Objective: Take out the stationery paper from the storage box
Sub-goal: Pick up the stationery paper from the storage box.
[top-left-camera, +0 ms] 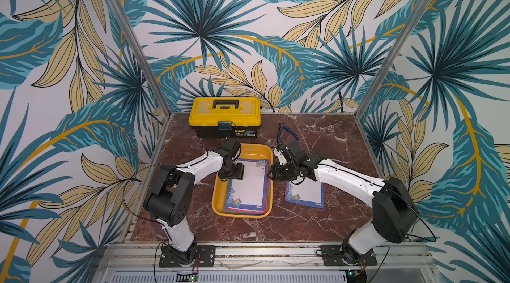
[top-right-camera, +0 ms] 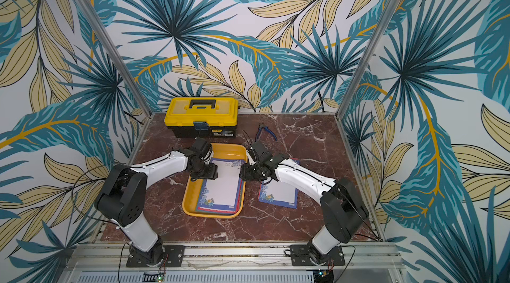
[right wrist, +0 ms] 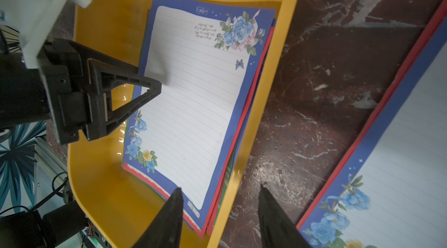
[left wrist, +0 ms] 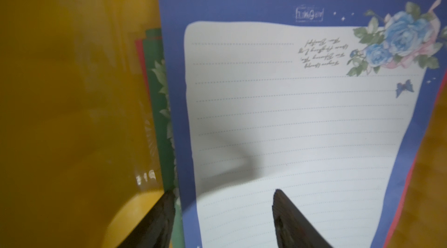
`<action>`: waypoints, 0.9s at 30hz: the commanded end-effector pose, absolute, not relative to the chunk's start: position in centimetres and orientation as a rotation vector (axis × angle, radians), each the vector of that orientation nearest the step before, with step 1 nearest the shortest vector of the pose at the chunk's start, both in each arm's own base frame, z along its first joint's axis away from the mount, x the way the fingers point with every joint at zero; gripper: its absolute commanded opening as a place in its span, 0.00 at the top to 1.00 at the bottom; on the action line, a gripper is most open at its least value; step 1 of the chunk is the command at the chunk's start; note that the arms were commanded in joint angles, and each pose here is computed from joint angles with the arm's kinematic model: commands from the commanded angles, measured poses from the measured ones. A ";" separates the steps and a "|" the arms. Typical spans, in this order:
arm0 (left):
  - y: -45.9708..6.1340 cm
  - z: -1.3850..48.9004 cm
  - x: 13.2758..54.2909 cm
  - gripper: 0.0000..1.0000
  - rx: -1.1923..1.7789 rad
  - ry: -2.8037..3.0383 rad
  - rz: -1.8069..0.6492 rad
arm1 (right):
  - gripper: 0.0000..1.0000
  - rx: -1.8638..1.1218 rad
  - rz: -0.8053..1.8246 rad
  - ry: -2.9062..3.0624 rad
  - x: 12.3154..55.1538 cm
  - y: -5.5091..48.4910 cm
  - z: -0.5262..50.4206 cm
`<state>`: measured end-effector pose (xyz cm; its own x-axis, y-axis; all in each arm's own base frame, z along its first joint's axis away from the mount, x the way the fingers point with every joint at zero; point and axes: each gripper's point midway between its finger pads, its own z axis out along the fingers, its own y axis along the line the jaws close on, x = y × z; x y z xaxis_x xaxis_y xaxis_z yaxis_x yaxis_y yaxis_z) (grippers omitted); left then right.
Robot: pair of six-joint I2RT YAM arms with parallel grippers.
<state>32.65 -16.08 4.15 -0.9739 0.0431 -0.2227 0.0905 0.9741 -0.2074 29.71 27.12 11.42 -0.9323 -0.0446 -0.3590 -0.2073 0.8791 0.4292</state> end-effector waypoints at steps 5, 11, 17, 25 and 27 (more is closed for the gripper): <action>-16.5 5.5 33.1 0.40 0.096 2.876 -0.367 | 0.51 -0.187 0.688 2.735 29.3 27.7 10.9; -16.8 6.0 33.2 0.44 0.104 2.864 -0.389 | 0.51 -0.186 0.692 2.743 29.3 27.8 10.6; -17.3 6.3 33.3 0.49 0.107 2.863 -0.430 | 0.52 -0.184 0.708 2.752 29.3 28.1 10.2; -17.8 6.3 33.2 0.51 0.109 2.866 -0.466 | 0.57 -0.169 0.741 2.767 29.3 28.6 9.5; -17.8 6.3 33.2 0.51 0.104 2.869 -0.470 | 0.61 -0.162 0.749 2.767 29.4 28.7 9.4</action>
<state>32.37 -17.34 4.62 -0.9776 0.0457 -0.2056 0.1030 0.9552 -0.2773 29.36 28.11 9.47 -0.9553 -0.0426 -0.2927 -0.1792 0.8707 0.4579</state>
